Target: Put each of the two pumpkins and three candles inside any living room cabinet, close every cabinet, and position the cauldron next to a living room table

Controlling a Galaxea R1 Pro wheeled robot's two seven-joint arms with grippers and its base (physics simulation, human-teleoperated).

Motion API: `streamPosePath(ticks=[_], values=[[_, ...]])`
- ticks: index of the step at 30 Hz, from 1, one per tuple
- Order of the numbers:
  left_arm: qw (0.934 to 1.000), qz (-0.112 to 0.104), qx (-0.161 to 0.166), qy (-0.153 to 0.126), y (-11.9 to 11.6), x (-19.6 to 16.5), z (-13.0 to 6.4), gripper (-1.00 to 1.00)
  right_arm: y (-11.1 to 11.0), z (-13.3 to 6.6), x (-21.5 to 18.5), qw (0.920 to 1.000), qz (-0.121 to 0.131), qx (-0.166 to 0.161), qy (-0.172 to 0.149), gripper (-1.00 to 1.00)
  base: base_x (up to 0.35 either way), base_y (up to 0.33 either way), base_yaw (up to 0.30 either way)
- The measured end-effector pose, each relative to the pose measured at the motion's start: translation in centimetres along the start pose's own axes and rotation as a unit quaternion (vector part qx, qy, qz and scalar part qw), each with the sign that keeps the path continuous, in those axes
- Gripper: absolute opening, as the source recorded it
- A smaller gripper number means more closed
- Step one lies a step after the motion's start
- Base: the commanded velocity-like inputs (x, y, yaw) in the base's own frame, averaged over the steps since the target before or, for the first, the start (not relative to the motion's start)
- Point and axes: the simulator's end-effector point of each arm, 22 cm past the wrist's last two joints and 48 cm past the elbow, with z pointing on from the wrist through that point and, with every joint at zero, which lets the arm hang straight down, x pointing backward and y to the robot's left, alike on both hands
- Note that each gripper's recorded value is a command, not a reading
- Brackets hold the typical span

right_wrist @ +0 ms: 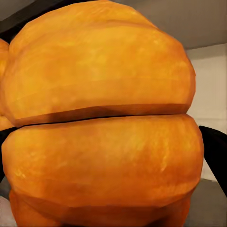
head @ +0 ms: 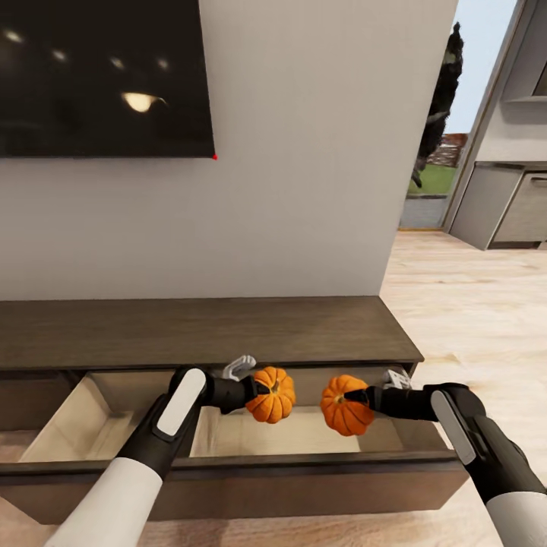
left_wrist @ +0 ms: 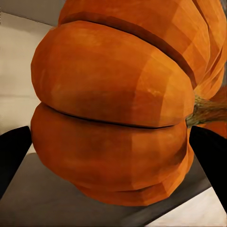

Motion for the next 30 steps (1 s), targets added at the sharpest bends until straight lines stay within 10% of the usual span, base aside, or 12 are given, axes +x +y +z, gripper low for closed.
streamPosePath(ticks=[16, 30], values=[[0.9977, -0.027, -0.041, 0.047, 4.2, 3.3, 2.1, -1.0, 0.3, 0.4, 0.5, 1.0, -0.002, 0.0, 0.006, -1.0, 0.126, 0.065, 0.0], [0.9968, -0.037, -0.043, 0.056, 4.4, 4.3, 3.1, -1.0, -1.6, 3.6, 6.6, 0.9957, 0.017, 0.014, 0.09, -1.0, 0.031, 0.014, 0.0]])
